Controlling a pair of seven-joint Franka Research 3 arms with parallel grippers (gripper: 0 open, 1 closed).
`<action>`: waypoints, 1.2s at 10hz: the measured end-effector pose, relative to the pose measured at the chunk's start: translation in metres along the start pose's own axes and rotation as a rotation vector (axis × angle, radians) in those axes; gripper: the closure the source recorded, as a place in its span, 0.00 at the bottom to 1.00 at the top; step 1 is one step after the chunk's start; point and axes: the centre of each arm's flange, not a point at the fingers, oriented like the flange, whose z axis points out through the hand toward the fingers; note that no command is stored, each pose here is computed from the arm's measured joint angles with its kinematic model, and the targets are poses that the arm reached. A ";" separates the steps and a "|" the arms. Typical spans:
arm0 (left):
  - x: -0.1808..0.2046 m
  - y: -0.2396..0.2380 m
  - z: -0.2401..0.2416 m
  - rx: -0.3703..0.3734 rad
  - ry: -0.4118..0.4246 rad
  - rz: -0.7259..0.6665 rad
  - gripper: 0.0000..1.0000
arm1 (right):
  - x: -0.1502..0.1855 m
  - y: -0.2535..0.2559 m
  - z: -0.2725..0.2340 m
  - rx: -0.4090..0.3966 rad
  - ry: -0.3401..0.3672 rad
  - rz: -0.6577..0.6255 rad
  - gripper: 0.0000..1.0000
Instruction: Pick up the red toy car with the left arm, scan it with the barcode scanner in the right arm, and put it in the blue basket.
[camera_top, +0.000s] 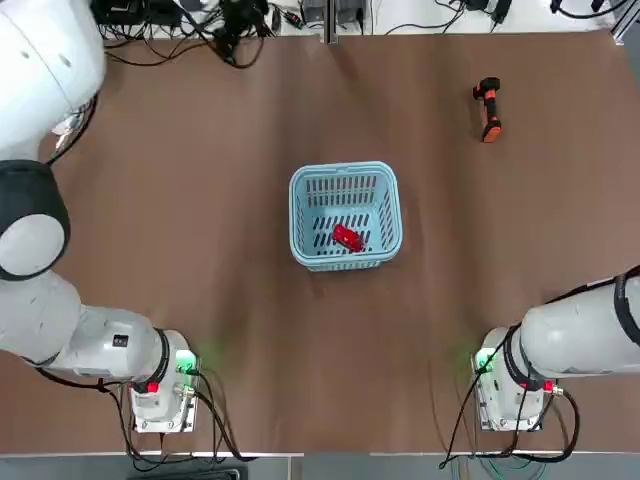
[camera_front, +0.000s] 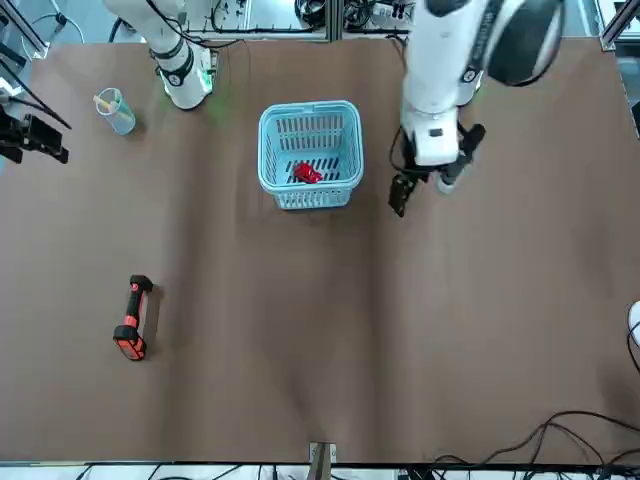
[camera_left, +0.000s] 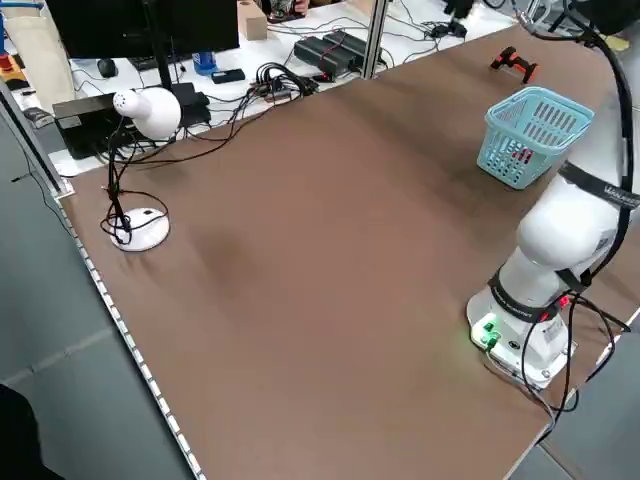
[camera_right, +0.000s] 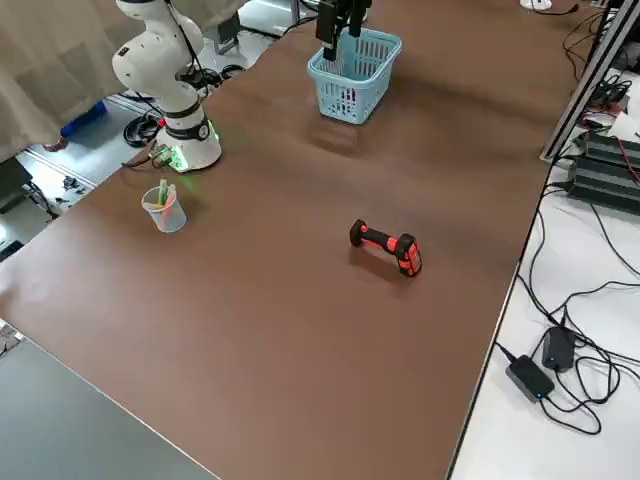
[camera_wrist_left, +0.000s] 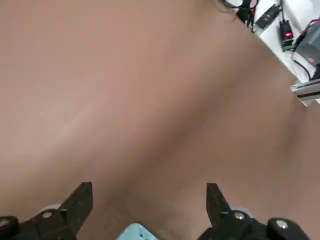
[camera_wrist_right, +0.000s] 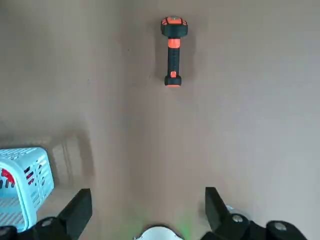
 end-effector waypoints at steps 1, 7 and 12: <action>0.030 -0.015 -0.013 -0.025 -0.022 0.059 0.00 | 0.002 0.000 0.011 0.000 0.011 0.000 0.00; 0.136 -0.126 -0.069 -0.018 -0.116 0.538 0.00 | 0.007 -0.009 0.029 -0.001 0.085 -0.016 0.00; 0.183 -0.183 -0.079 -0.009 -0.139 0.771 0.00 | 0.009 -0.010 0.039 -0.001 0.081 -0.018 0.00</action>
